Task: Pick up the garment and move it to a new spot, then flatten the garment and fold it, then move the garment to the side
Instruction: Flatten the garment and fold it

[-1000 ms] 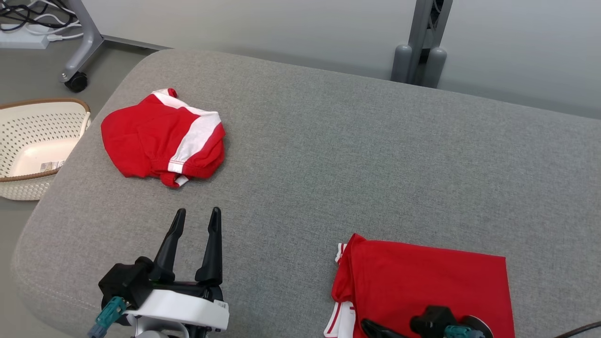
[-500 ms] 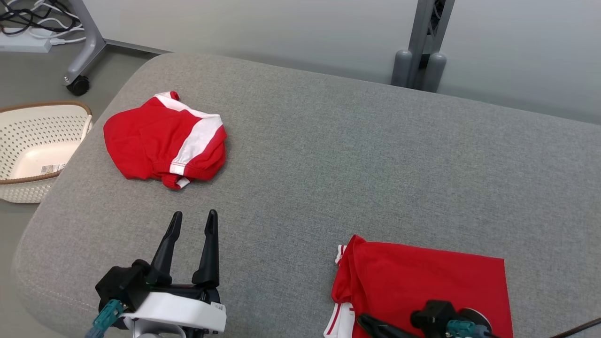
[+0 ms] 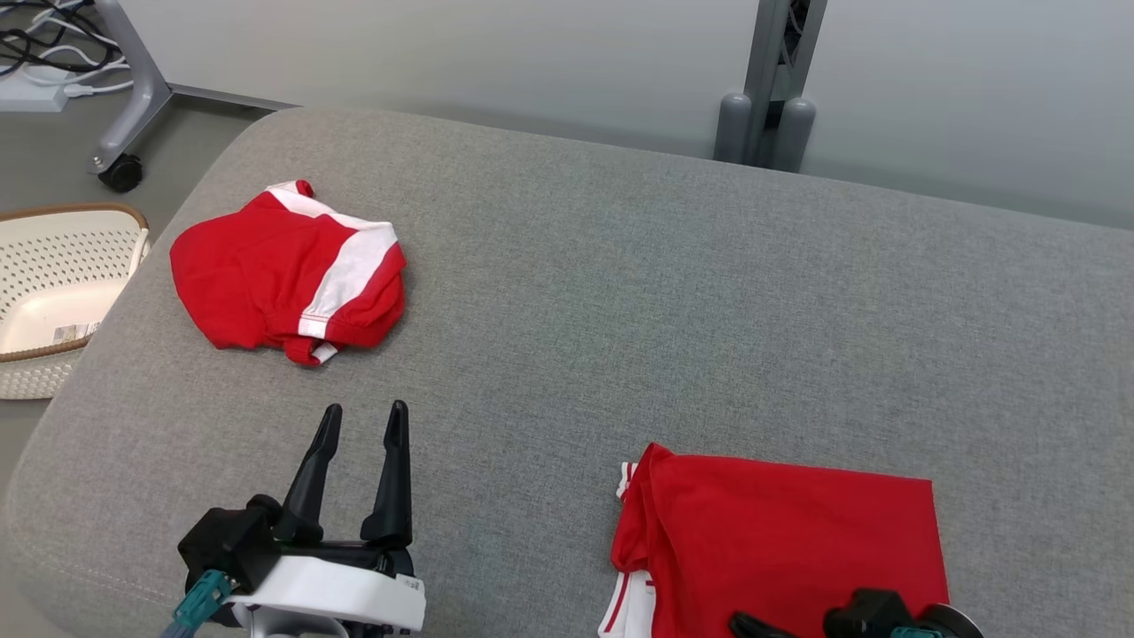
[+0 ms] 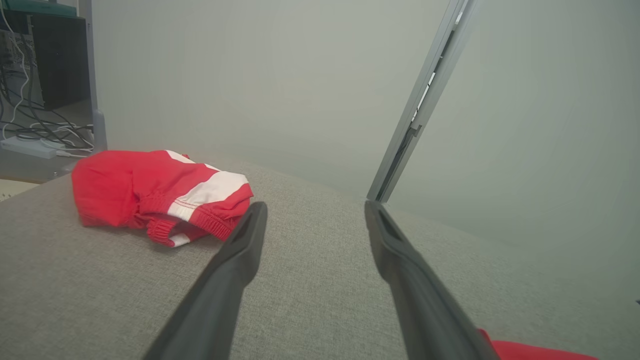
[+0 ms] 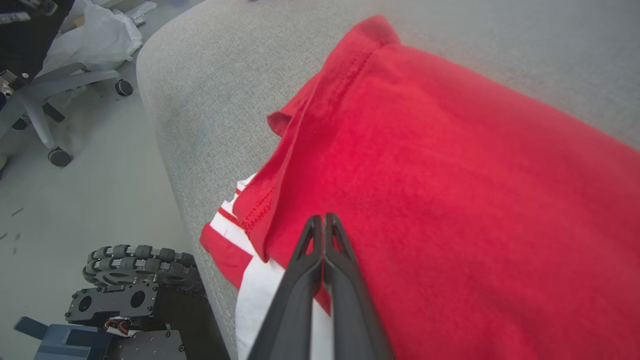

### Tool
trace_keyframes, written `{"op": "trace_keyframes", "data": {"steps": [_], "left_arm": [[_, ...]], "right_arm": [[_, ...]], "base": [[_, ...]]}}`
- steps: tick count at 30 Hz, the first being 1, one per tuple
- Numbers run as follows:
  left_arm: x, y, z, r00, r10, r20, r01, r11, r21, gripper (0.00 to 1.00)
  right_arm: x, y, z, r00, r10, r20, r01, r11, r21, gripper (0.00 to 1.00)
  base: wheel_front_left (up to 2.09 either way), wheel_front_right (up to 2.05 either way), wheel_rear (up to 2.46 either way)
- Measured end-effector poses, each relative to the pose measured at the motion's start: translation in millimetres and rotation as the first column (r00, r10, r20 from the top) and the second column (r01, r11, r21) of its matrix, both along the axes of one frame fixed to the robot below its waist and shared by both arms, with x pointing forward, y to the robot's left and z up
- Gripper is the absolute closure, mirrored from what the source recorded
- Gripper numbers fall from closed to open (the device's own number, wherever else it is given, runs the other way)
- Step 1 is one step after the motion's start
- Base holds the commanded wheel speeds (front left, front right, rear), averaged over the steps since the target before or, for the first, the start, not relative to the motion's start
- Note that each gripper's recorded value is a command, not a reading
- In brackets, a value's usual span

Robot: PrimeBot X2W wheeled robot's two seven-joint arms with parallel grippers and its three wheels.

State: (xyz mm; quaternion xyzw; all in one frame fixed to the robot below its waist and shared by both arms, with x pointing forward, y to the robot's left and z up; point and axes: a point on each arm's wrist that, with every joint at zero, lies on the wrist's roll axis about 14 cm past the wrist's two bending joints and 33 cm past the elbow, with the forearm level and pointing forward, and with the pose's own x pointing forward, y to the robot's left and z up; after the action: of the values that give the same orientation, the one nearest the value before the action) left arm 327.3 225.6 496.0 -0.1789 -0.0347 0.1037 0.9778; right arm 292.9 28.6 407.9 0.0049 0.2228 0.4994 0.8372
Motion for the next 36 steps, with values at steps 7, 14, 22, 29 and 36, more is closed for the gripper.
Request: {"op": "trace_keyframes", "data": {"steps": [7,14,22,29,36], "left_arm": [[-1,1,-2,1.000,0.004,-0.008,-0.004,1.000,0.001,0.00],[-5,7,-2,1.000,0.021,-0.010,-0.021,1.000,0.009,0.00],[-9,11,-2,0.999,0.038,-0.009,-0.038,0.999,0.010,0.00],[-11,14,-3,0.999,0.048,-0.015,-0.048,0.999,0.006,0.00],[-11,16,-5,0.998,0.057,-0.023,-0.057,0.998,0.005,0.00]], "right_arm": [[-14,4,-14,0.998,0.041,-0.048,-0.043,0.998,-0.040,1.00],[-28,11,-24,0.991,0.107,-0.081,-0.113,0.991,-0.073,1.00],[-31,23,-22,0.986,0.146,-0.083,-0.152,0.987,-0.062,1.00],[-26,29,-22,0.984,0.165,-0.072,-0.169,0.984,-0.059,1.00],[-18,36,-20,0.982,0.186,-0.041,-0.188,0.980,-0.059,1.00]], "base": [[0.00,0.00,0.00],[0.00,0.00,0.00],[0.00,0.00,0.00],[0.00,0.00,0.00],[0.00,0.00,0.00]]}}
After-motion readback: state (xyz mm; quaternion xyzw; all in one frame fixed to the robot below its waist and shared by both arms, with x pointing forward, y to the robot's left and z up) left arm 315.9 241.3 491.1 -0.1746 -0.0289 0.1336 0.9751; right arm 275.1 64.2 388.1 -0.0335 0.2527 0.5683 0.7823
